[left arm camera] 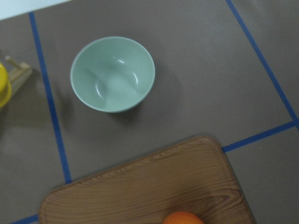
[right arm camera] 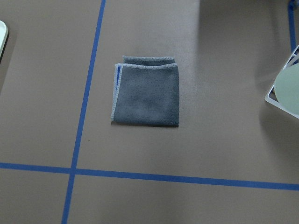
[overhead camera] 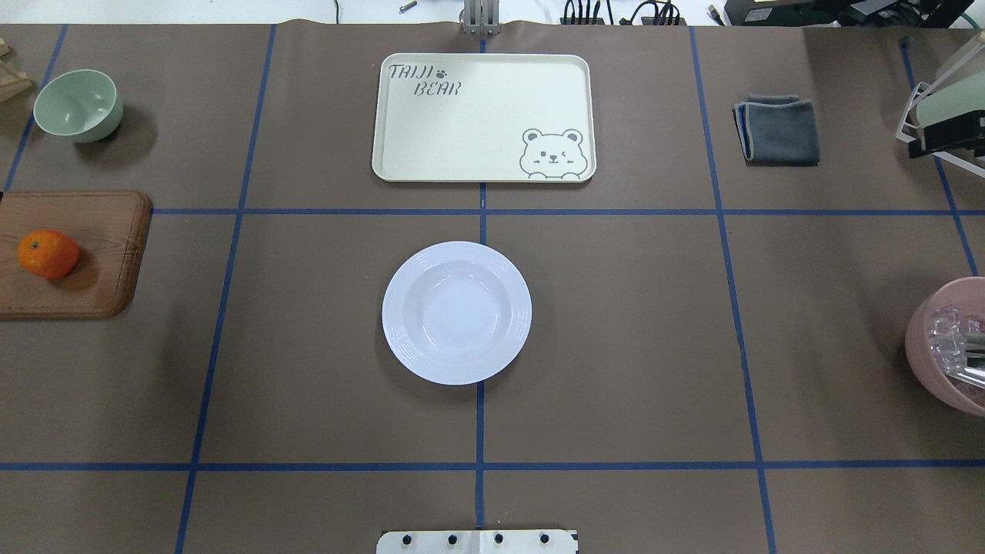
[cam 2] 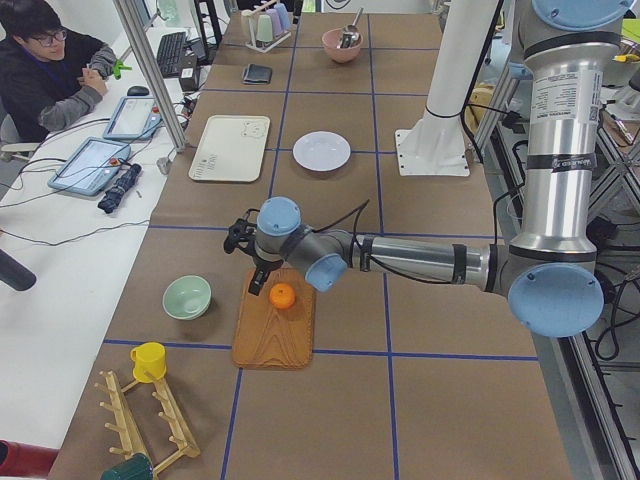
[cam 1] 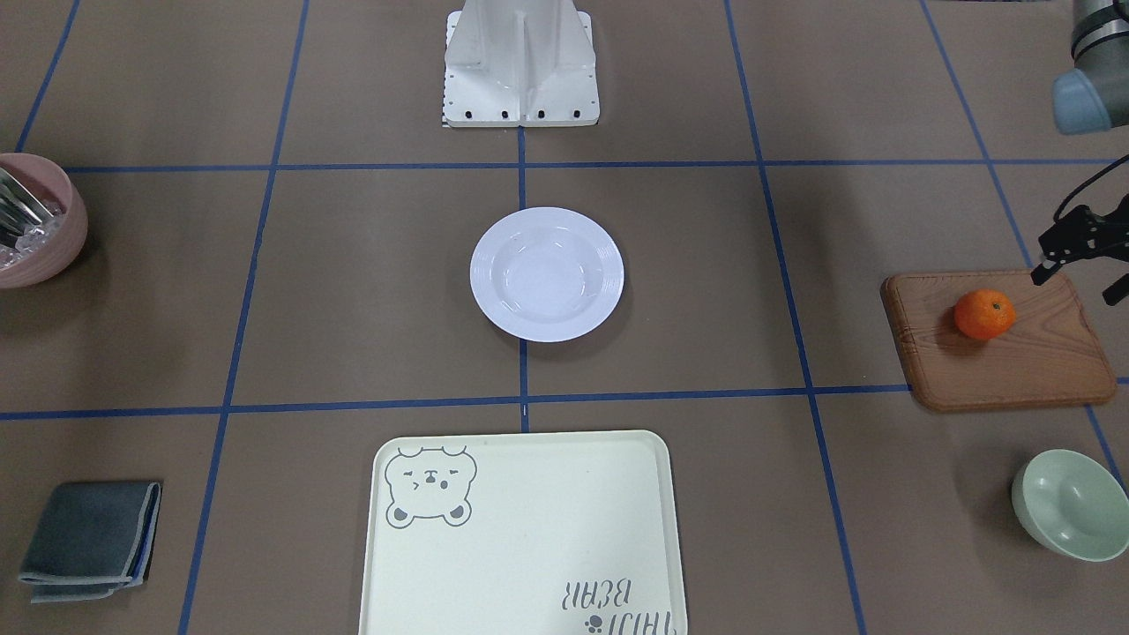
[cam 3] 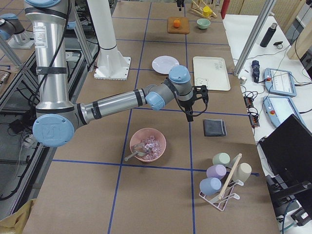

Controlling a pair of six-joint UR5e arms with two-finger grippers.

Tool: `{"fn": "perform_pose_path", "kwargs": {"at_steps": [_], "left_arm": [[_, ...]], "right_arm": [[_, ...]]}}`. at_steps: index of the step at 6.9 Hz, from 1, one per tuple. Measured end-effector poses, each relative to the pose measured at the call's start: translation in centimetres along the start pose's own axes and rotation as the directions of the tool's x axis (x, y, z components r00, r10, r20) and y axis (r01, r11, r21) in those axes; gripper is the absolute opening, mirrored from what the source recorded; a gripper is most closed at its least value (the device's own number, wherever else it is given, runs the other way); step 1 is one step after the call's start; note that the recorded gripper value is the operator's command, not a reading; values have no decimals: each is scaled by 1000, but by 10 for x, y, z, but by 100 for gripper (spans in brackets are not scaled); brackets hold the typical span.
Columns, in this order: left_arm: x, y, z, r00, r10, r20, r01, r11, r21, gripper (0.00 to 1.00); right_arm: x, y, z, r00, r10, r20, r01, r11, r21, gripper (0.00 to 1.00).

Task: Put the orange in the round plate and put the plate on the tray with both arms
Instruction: 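Move the left gripper toward the orange on the wooden board, then grasp the orange on the wooden board with the left gripper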

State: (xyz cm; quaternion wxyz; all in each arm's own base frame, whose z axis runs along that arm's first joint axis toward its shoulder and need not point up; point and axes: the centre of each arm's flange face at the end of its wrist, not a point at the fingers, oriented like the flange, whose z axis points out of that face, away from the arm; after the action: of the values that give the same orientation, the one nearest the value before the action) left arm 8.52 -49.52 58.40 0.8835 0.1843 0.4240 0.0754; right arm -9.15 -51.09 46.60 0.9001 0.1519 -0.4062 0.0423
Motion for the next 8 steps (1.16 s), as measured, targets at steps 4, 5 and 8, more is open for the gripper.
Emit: {"fn": "perform_pose_path", "kwargs": {"at_steps": [4, 5, 8], "left_arm": [[17, 31, 66, 997, -73, 22, 73, 997, -22, 99], [20, 31, 76, 996, -80, 29, 81, 996, -31, 99], [14, 31, 96, 995, -85, 58, 87, 995, -43, 98]], "right_arm": [[-10, 10, 15, 999, 15, -30, -15, 1000, -4, 100], [-9, 11, 15, 999, 15, -32, -15, 1000, -6, 100], [-7, 13, 16, 999, 16, -34, -16, 1000, -10, 100]]}}
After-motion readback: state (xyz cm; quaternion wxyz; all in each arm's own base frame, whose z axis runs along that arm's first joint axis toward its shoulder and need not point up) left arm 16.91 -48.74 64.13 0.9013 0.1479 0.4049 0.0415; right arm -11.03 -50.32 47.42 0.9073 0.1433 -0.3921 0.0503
